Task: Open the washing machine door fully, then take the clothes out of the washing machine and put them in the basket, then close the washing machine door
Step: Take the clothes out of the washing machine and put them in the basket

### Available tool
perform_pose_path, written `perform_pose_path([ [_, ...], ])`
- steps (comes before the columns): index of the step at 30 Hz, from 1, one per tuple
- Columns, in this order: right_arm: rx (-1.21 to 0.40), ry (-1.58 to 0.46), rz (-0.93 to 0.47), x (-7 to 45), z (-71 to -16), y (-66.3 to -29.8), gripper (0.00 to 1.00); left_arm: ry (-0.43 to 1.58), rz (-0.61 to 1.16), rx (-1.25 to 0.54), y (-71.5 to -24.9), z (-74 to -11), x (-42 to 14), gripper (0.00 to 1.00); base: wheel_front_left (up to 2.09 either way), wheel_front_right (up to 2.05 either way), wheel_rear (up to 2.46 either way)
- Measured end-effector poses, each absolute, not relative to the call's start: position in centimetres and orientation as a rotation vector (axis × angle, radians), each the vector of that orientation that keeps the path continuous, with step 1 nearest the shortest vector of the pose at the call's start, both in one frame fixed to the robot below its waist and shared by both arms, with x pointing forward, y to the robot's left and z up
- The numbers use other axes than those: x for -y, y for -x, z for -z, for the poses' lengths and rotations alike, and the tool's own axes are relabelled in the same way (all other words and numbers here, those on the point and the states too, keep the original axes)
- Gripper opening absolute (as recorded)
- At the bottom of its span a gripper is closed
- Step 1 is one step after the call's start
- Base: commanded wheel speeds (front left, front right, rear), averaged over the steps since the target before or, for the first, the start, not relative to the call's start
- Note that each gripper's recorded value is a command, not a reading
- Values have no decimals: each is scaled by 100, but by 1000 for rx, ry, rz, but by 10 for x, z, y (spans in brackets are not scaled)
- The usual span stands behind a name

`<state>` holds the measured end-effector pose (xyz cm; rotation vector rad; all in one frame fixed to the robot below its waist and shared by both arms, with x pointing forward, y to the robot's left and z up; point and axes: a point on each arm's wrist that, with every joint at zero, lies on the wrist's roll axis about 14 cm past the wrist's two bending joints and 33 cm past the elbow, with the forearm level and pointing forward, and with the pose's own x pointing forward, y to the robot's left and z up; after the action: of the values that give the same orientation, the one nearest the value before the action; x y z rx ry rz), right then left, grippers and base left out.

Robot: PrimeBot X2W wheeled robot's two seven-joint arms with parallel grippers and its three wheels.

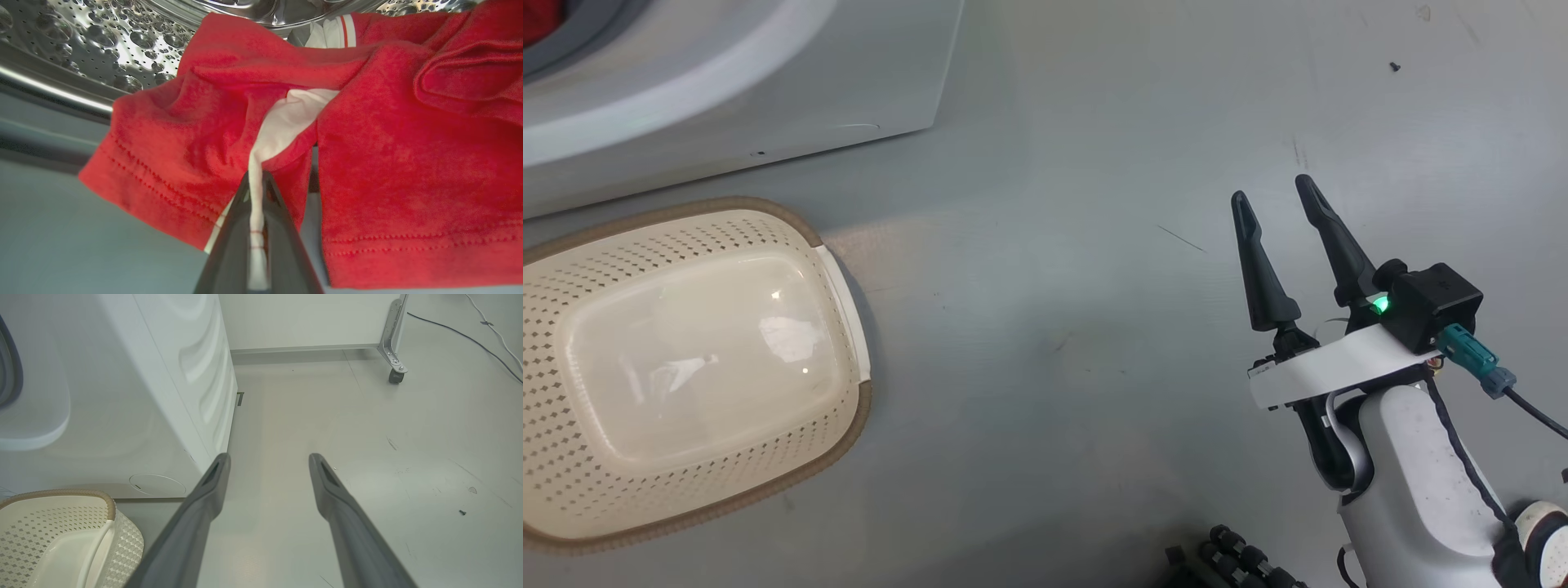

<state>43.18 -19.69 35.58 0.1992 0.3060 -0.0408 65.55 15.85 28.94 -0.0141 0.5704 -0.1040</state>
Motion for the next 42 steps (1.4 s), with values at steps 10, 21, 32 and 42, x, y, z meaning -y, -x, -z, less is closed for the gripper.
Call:
perform_pose_path([
  [10,-278,-206,31,194,-366,-435,100,59,105,-430,-658,-321,-152,0,0,0,0],
  [21,-233,-205,5,187,-385,-437,100,150,78,-218,-652,-379,-157,0,0,0,0],
  [32,-189,-222,-24,176,-407,-430,100,175,90,-161,-620,-415,-159,0,0,0,0],
  [42,-143,-236,-40,170,-427,-422,100,192,120,-21,-601,-476,-155,0,0,0,0],
])
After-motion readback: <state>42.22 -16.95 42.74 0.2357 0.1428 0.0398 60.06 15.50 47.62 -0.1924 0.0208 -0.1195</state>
